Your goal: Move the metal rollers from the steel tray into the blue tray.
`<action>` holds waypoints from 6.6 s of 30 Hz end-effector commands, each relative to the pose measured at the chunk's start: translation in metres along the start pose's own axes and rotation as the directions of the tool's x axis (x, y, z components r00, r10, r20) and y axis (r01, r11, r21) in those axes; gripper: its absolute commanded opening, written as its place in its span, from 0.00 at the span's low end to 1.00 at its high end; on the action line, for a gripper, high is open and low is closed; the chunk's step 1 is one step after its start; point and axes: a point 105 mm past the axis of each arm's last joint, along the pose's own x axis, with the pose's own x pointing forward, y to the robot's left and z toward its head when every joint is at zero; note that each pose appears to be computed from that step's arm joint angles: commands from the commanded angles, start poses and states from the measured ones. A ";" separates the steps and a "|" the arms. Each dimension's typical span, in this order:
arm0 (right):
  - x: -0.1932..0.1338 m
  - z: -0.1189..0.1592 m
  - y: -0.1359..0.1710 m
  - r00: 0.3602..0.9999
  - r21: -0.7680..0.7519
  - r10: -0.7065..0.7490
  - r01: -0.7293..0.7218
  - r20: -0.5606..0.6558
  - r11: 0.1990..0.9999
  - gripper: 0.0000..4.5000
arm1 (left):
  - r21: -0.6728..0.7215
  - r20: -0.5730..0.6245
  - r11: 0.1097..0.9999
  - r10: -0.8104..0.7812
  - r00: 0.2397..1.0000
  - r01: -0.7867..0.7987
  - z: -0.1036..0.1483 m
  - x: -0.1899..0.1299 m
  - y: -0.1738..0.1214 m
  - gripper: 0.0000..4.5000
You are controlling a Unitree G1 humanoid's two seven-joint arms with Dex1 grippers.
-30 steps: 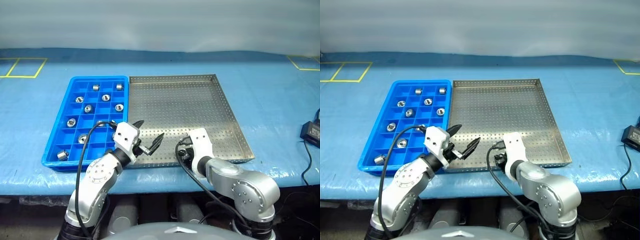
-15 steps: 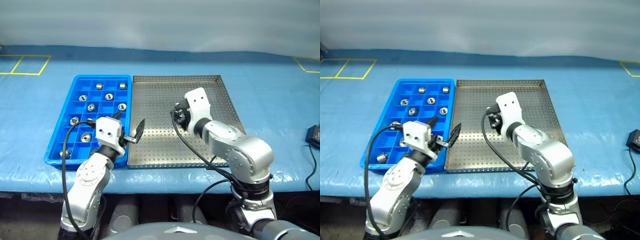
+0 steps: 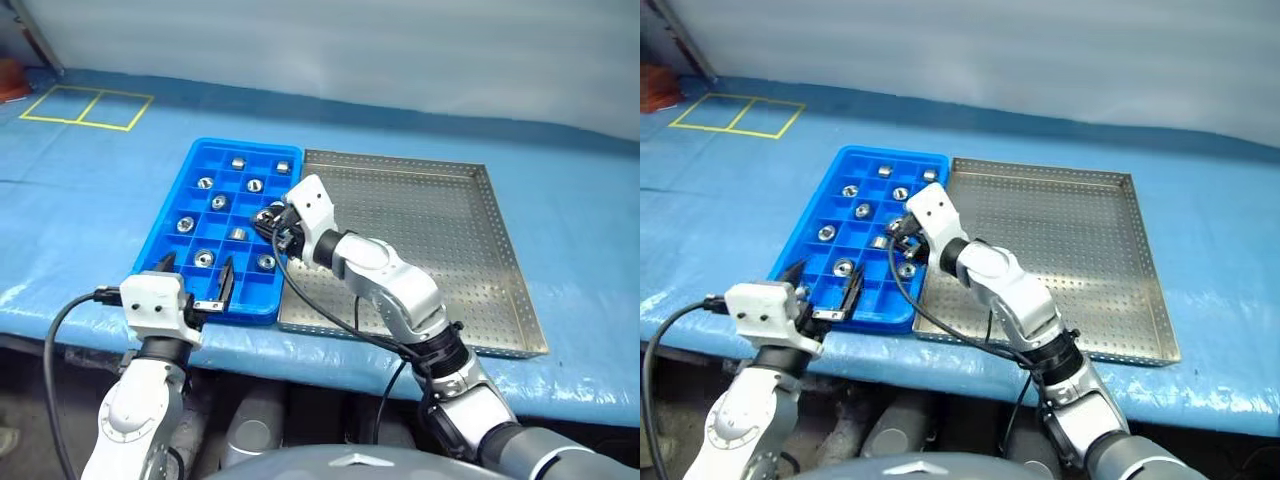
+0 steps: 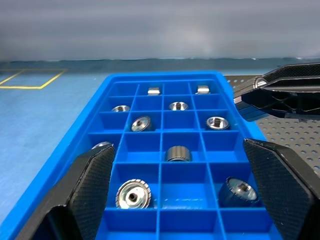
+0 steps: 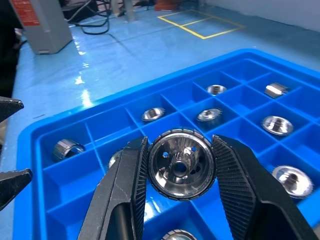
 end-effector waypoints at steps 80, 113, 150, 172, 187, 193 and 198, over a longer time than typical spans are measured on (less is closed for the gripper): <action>-0.093 -0.035 -0.029 0.957 0.127 -0.268 0.281 -0.111 0.951 1.00 | -0.001 -0.008 0.905 -0.424 0.905 0.424 -0.003 0.020 -0.049 1.00; -0.088 -0.028 -0.022 0.962 0.124 -0.260 0.268 -0.079 0.955 1.00 | 0.040 -0.026 0.921 -0.387 0.922 0.388 -0.004 0.032 -0.045 1.00; -0.085 -0.023 -0.017 0.967 0.121 -0.249 0.253 -0.053 0.960 1.00 | 0.032 -0.021 0.914 -0.404 0.914 0.405 -0.004 0.032 -0.049 1.00; -0.087 -0.012 -0.027 0.953 0.116 -0.302 0.301 -0.012 0.947 1.00 | 0.035 -0.027 0.909 -0.414 0.910 0.415 -0.003 0.034 -0.048 1.00; -0.096 -0.050 -0.081 0.834 0.120 -0.539 0.551 -0.120 0.826 1.00 | 0.030 -0.019 0.893 -0.448 0.894 0.449 -0.002 0.042 -0.057 1.00; -0.086 -0.085 -0.084 0.817 0.149 -0.540 0.571 -0.203 0.807 1.00 | 0.030 -0.019 0.895 -0.444 0.896 0.444 -0.002 0.040 -0.057 1.00; -0.091 -0.107 -0.082 0.804 0.144 -0.539 0.581 -0.251 0.801 0.96 | 0.028 -0.021 0.901 -0.432 0.902 0.432 -0.003 0.038 -0.055 1.00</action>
